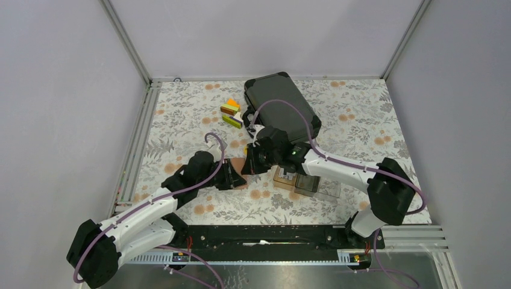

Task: Put the credit cards into the card holder
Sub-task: Close the card holder.

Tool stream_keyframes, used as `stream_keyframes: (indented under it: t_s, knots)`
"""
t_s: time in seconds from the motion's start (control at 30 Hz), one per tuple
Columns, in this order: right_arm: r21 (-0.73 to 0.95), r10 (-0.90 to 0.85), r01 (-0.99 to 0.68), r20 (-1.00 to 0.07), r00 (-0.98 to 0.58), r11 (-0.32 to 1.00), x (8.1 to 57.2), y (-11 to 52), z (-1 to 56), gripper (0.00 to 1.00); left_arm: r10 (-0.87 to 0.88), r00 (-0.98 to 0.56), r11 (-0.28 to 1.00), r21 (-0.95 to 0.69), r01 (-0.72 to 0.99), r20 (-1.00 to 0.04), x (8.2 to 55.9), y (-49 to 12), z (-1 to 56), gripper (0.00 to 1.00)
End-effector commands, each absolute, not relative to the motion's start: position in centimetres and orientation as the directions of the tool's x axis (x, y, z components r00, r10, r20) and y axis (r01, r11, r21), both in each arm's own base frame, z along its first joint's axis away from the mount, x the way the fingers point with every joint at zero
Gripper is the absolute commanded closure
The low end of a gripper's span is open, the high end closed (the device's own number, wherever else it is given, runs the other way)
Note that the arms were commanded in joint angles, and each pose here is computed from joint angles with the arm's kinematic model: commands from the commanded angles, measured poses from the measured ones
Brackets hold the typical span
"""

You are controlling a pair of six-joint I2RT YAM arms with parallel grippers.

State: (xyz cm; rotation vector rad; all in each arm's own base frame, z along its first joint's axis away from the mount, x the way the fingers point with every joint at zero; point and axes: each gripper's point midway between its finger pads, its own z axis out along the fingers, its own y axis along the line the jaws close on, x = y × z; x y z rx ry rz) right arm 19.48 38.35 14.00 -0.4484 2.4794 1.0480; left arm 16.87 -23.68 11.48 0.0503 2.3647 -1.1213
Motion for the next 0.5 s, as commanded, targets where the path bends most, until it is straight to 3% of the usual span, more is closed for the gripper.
stream_keyframes:
  t_s: [0.0, 0.47]
  knots:
    - [0.715, -0.114, -0.522, -0.536, -0.836, 0.465, 18.0, 44.3, 17.8, 1.00, -0.172, -0.738, 0.329, -0.744, 0.582, -0.653, 16.0, -28.1, 21.9, 1.00]
    - [0.742, -0.136, -0.516, -0.511, -0.849, 0.428, 18.3, 46.5, 17.5, 1.00, -0.125, -0.716, 0.312, -0.712, 0.628, -0.686, 14.8, -27.6, 21.6, 1.00]
